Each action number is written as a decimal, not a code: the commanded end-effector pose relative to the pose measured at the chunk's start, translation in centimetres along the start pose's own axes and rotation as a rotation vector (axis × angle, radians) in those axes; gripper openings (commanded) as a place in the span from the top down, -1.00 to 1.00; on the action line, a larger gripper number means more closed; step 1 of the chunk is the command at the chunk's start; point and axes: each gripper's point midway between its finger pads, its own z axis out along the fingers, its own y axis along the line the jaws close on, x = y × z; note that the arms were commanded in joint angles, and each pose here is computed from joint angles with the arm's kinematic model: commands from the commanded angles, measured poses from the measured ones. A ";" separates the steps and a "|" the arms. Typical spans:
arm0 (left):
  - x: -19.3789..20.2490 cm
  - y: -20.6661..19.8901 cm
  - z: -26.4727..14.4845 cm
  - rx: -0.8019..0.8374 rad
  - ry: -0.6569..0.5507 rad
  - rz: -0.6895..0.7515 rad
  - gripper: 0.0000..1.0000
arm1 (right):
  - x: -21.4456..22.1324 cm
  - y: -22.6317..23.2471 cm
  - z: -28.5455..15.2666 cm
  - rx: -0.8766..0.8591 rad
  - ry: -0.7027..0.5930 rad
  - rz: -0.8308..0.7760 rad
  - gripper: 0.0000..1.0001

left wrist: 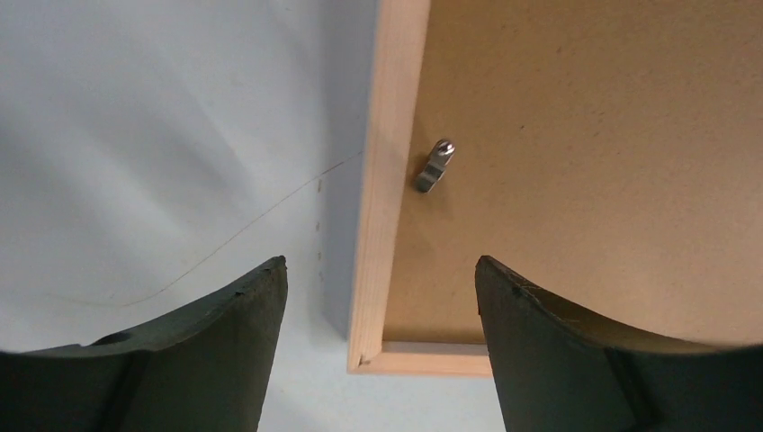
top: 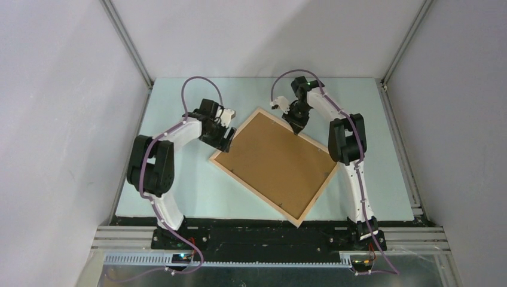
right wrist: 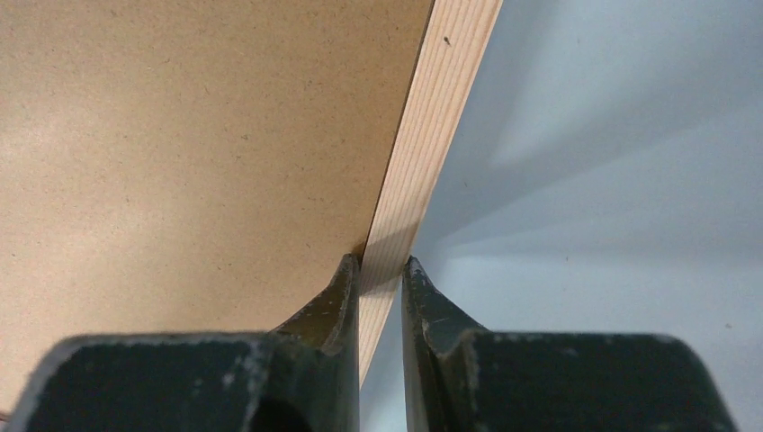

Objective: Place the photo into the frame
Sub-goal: Adjust the photo frame at the center of the board.

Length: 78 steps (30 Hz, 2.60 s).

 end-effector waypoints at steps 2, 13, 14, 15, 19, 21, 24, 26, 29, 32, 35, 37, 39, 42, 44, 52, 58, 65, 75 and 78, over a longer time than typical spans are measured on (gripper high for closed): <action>-1.5 -1.4 0.2 0.084 -0.040 0.029 -0.62 | -1.0 1.9 0.4 -0.064 0.010 -0.145 1.00; -1.9 -0.4 0.9 0.029 -0.022 0.098 -0.41 | -1.6 2.4 0.6 -0.064 0.025 -0.207 1.00; -1.8 -0.3 1.0 0.021 -0.018 0.100 -0.39 | -1.9 2.3 0.7 -0.056 0.021 -0.216 1.00; -1.7 -0.2 1.1 0.020 -0.011 0.104 -0.36 | -2.1 2.2 0.7 -0.051 0.020 -0.222 1.00; -0.8 -0.2 1.6 0.019 0.016 0.112 -0.31 | -3.1 1.4 0.6 -0.028 -0.001 -0.229 1.00; -0.2 -0.2 1.9 0.026 0.031 0.112 -0.26 | -3.6 1.1 0.6 -0.016 -0.015 -0.230 1.00; 0.4 -0.7 2.3 0.055 0.044 0.107 -0.09 | -4.5 0.3 0.4 0.029 -0.039 -0.221 1.00; 1.1 -1.1 2.5 0.075 0.058 0.102 0.02 | -5.0 -0.3 0.3 0.059 -0.053 -0.215 1.00; 1.9 -1.5 2.5 0.092 0.071 0.096 0.08 | -5.8 -1.1 -0.2 0.100 -0.074 -0.210 1.00; 2.7 -2.4 1.9 0.126 0.075 0.084 0.09 | -6.3 -2.0 -0.5 0.142 -0.089 -0.202 0.99; 3.4 -3.5 1.3 0.173 0.076 0.061 0.10 | -6.7 -2.6 -0.6 0.174 -0.095 -0.201 0.93; 4.0 -4.2 0.9 0.201 0.083 0.047 0.11 | -6.9 -3.0 -0.7 0.191 -0.099 -0.204 0.87; 4.6 -4.8 0.6 0.225 0.089 0.031 0.10 | -7.0 -3.3 -0.7 0.206 -0.096 -0.213 0.80; 5.3 -5.4 0.0 0.242 0.094 0.024 0.10 | -7.0 -3.8 -0.6 0.232 -0.078 -0.232 0.69; 5.8 -5.8 -0.2 0.249 0.099 0.036 0.11 | -7.1 -3.9 -0.7 0.239 -0.075 -0.238 0.64; 5.3 -6.4 -0.7 0.240 0.092 0.072 0.02 | -6.8 -2.9 -0.6 0.217 -0.071 -0.230 0.55; 2.8 -5.3 -0.2 0.187 0.068 0.095 -0.13 | -6.8 -2.0 -1.0 0.205 -0.088 -0.200 0.42; 1.1 -3.9 0.4 0.116 0.061 0.148 -0.08 | -6.6 -1.2 -1.4 0.190 -0.095 -0.168 0.28; 1.1 -3.9 1.3 0.091 0.085 0.194 -0.01 | -6.3 -0.5 -2.2 0.182 -0.100 -0.149 0.23; 1.3 -4.0 1.5 0.086 0.095 0.202 0.02 | -6.2 -0.4 -2.2 0.181 -0.098 -0.145 0.22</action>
